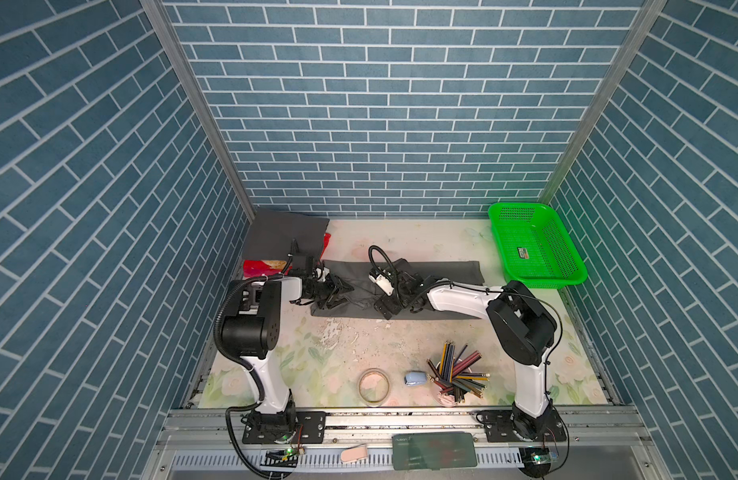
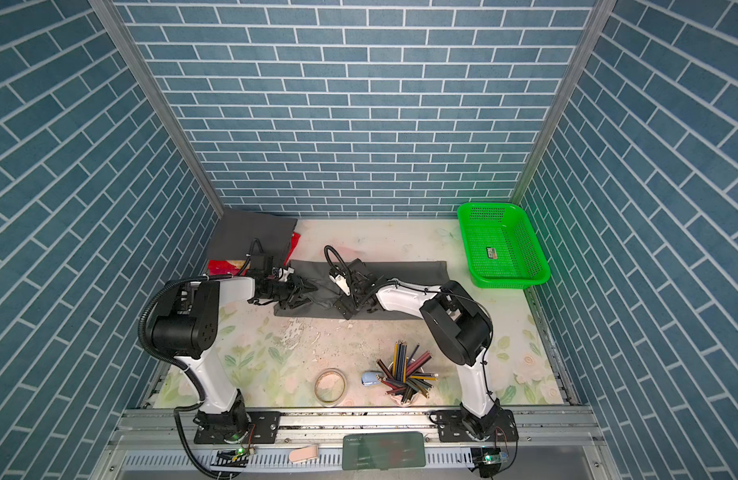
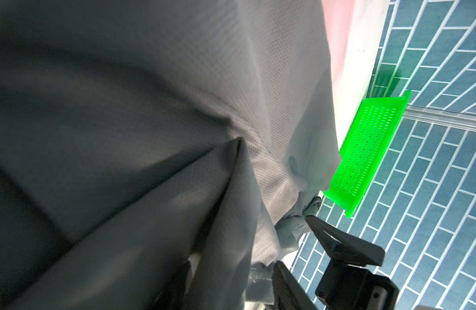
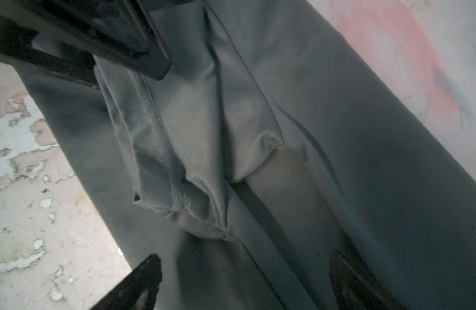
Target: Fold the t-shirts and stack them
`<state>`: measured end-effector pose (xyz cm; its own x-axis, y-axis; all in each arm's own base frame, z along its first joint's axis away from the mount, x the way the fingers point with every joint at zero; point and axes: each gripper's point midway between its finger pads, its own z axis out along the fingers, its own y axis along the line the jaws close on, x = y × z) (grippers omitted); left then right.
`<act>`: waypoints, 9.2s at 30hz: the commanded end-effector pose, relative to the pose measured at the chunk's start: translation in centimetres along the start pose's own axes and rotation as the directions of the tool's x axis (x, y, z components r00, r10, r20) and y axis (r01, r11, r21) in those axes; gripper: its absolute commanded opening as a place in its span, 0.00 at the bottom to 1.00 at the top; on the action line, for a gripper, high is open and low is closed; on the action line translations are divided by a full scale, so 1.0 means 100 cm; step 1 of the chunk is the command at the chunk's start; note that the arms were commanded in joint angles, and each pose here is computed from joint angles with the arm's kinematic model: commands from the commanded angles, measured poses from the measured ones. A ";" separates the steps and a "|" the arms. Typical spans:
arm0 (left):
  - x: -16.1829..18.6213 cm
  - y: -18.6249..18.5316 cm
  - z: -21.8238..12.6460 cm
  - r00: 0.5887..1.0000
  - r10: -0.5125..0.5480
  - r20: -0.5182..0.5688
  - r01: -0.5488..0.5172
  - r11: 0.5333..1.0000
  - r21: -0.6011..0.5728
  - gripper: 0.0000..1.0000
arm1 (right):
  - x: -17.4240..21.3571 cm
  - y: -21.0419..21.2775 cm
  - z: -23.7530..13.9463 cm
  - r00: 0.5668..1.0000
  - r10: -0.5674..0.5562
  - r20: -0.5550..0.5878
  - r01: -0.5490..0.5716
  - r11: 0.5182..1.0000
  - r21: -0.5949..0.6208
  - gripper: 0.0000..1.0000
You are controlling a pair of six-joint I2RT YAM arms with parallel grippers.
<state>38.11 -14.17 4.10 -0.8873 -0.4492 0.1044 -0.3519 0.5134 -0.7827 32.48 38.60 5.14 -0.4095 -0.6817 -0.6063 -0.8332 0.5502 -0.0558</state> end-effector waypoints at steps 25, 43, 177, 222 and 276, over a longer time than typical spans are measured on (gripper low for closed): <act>-0.018 -0.015 0.000 0.999 -0.016 0.039 0.014 0.998 0.055 0.45 | -0.028 -0.014 0.030 0.998 -0.059 0.003 0.056 0.973 0.225 0.98; -0.045 -0.029 0.005 0.997 -0.039 0.072 0.033 0.996 0.086 0.54 | -0.040 -0.058 0.038 0.960 0.277 0.040 -0.280 0.953 0.116 0.98; -0.029 -0.054 -0.111 0.731 0.613 0.299 -0.331 0.702 -0.630 0.86 | -0.092 -0.109 -0.087 0.895 0.394 0.210 -0.421 0.901 0.103 0.98; 0.149 -0.037 0.085 0.897 -0.366 0.248 0.402 0.909 -0.112 0.65 | 0.013 -0.182 -0.138 0.772 0.573 0.275 -0.619 0.776 0.122 0.98; 0.133 0.056 0.054 0.970 0.019 0.241 0.089 0.899 -0.428 0.00 | -0.004 -0.140 0.030 0.984 0.156 -0.087 -0.158 0.987 -0.017 0.76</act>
<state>29.37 -24.69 1.82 -0.7782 -0.6239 -0.0722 -0.4596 0.6441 -0.6115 44.87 32.85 3.82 -0.6167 -0.5587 -0.5546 -0.7257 0.6765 0.1255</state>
